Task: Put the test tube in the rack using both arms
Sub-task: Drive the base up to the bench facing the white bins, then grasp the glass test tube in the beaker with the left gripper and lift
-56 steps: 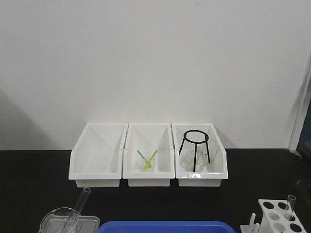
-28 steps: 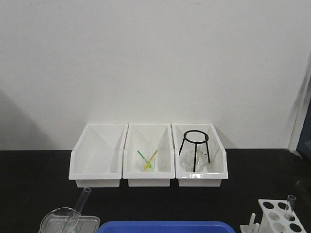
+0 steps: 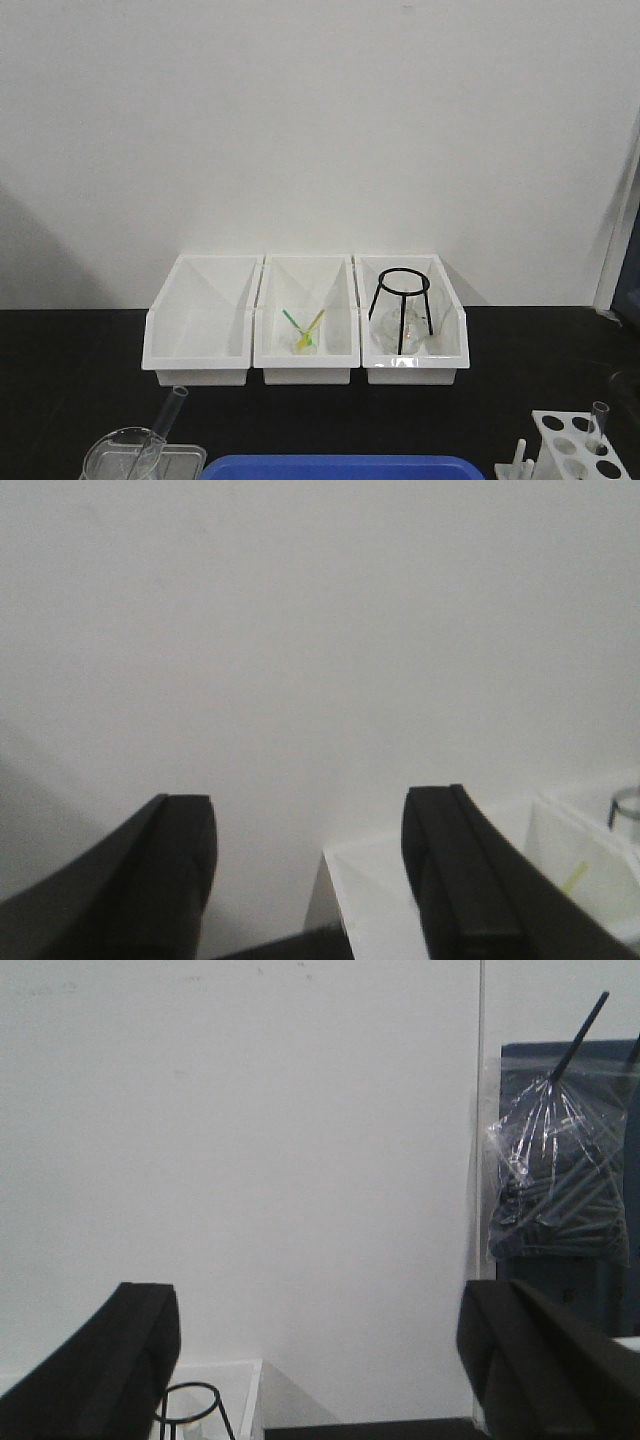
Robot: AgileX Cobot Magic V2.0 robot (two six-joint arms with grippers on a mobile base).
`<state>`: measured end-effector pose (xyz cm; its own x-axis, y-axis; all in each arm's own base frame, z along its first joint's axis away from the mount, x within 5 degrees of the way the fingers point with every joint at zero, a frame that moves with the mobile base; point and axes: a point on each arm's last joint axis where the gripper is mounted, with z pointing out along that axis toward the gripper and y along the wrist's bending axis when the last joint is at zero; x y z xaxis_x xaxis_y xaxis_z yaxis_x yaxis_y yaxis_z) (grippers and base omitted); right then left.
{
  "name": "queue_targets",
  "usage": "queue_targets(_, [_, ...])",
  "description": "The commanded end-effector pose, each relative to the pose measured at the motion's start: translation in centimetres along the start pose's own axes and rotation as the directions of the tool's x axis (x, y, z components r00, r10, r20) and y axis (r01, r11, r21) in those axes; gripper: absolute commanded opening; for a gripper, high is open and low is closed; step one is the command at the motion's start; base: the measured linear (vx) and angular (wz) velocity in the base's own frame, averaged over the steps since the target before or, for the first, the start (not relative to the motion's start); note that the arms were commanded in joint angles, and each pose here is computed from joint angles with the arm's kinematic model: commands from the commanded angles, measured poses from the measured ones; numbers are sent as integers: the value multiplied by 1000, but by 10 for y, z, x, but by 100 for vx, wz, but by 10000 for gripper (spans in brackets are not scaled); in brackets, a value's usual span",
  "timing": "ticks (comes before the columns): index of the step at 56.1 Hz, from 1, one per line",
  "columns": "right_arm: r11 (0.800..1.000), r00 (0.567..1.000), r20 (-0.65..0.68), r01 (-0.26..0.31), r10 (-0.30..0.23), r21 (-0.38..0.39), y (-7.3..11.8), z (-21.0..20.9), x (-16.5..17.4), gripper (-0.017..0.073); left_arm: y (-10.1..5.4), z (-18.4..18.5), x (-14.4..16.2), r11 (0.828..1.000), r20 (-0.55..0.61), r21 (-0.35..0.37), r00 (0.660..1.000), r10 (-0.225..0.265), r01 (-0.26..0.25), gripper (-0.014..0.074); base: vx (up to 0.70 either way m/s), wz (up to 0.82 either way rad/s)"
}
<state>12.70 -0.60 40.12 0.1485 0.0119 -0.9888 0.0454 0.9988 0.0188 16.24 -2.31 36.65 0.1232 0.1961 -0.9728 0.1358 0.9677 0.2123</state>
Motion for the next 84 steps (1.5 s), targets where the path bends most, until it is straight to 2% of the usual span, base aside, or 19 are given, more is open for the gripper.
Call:
queue_targets(1, [1000,998,69,7,-7,-6,1,1,-13,540,-17,3,17,992,11,100,997,70,-71,456,0,0])
queue_targets(6, [1000,998,65,10,-8,-30,4,1,-13,503,-35,6,53,979,-82,194,994,73,-56,435,0,0])
queue_targets(11, [998,998,66,19,-15,-63,8,1,-12,472,-46,13,77,969,-178,246,981,81,-36,433,0,0])
queue_targets(17, [996,998,64,27,-21,-88,11,1,-12,442,-55,29,92,959,-240,284,966,93,-22,433,0,0])
queue_targets(24, [995,997,66,47,-42,-88,12,1,-12,421,-62,51,99,949,-254,314,962,96,-12,433,0,0])
queue_targets(34, [993,995,69,84,-78,-85,12,1,-12,415,-69,86,107,943,-277,331,956,97,1,433,0,0])
queue_targets(40, [990,991,73,115,-109,-84,12,1,-12,415,-72,108,109,938,-271,345,954,130,-30,433,0,0])
queue_targets(53, [984,985,76,158,-152,-81,12,1,-12,415,-78,143,116,941,-300,337,948,103,5,433,0,0])
queue_targets(74, [983,985,77,163,-157,-80,12,1,-12,415,-84,163,136,941,-361,337,928,93,37,430,0,0])
queue_targets(79, [983,985,77,163,-157,-80,12,1,-12,415,-84,163,135,940,-352,338,932,89,38,400,0,0])
queue_targets(84, [983,985,77,163,-157,-80,12,1,-12,415,-84,163,133,940,-339,339,937,84,39,330,0,0])
